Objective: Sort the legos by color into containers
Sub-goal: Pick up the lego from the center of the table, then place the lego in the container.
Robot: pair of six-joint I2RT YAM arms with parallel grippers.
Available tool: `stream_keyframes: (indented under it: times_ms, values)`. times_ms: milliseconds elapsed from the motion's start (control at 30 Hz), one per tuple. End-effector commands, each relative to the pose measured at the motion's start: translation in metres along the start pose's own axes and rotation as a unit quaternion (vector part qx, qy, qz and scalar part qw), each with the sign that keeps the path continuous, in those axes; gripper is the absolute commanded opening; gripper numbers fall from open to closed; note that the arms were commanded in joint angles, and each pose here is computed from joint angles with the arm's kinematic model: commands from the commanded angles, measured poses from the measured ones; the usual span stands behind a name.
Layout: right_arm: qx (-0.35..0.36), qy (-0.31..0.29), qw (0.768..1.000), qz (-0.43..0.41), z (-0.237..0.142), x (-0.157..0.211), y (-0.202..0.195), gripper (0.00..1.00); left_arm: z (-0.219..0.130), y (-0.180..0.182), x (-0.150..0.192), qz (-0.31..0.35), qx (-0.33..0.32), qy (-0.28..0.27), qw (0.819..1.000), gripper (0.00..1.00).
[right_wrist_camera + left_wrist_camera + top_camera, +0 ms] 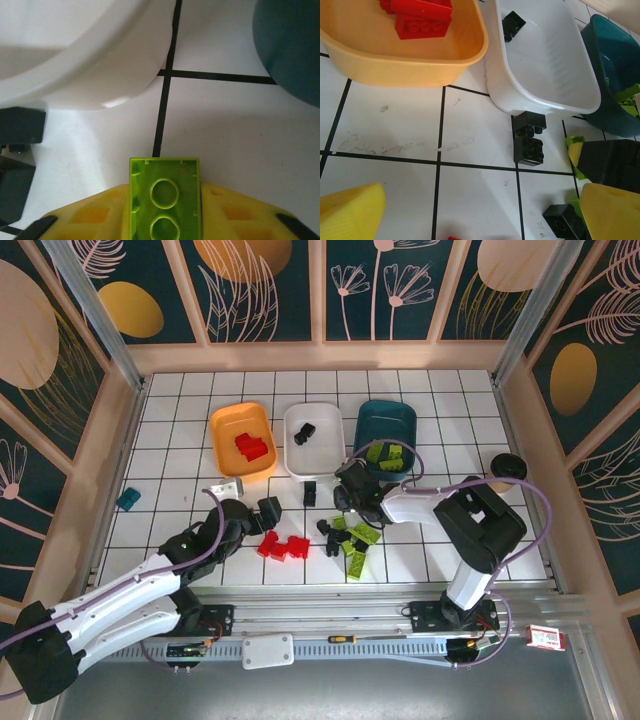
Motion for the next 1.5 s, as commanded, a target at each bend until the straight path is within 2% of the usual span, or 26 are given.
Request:
stream_keyframes:
  times_ms: [0,167,300,367,533,700,833,933,1000,1133,1333,1467]
  values:
    - [0.038,-0.004,0.999,-0.004,-0.01,0.002,-0.019,0.28,-0.001,0.006,0.003,0.0,-0.014,0.001,1.0,0.99]
    - [-0.001,-0.071,0.997,0.002,-0.056,-0.031,-0.01,0.22,-0.001,0.007,0.003,0.002,-0.017,0.0,1.0,0.99]
    - [-0.028,-0.129,0.991,0.027,-0.093,-0.078,-0.009,0.22,-0.002,0.008,0.003,0.003,-0.021,0.0,1.0,0.99]
    - [-0.028,-0.147,0.988,0.045,-0.099,-0.101,-0.016,0.22,-0.002,0.008,0.002,0.003,-0.021,0.0,1.0,0.99]
    - [0.018,-0.169,0.982,0.082,-0.081,-0.147,-0.045,0.22,-0.002,0.009,0.004,0.001,-0.023,0.004,1.0,0.99]
    - [0.043,-0.151,0.982,0.102,-0.043,-0.171,-0.062,0.23,-0.002,0.012,0.007,0.003,-0.034,0.02,0.999,0.99]
    - [0.046,-0.142,0.983,0.106,-0.024,-0.182,-0.062,0.31,-0.003,0.014,0.011,0.006,-0.042,0.03,0.999,0.99]
    - [0.044,-0.136,0.984,0.107,-0.018,-0.19,-0.058,0.56,-0.003,0.015,0.013,0.01,-0.046,0.039,0.998,0.99]
    - [0.036,-0.14,0.984,0.108,-0.022,-0.194,-0.054,0.66,-0.004,0.016,0.015,0.012,-0.047,0.046,0.998,0.99]
    - [0.01,-0.15,0.983,0.107,-0.038,-0.191,-0.043,0.7,-0.003,0.015,0.025,0.02,-0.049,0.079,0.995,0.95]
    - [-0.005,-0.143,0.984,0.102,-0.049,-0.161,-0.038,0.7,0.006,0.015,0.066,0.043,-0.058,0.157,0.985,0.88]
    - [-0.004,-0.133,0.985,0.108,-0.05,-0.142,-0.046,0.7,0.004,0.004,0.082,0.057,-0.033,0.175,0.982,0.9]
Point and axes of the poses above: each hand's point on the last joint's axis, 136 mm out from that joint toward the fingers, its own z axis out along the fingers, its own y axis along the line the jaws close on, x = y × z, the point moved 2 cm from there along -z, back along the fingers, and after that the axes turned 11 degrees about z, right-handed, at the moved point
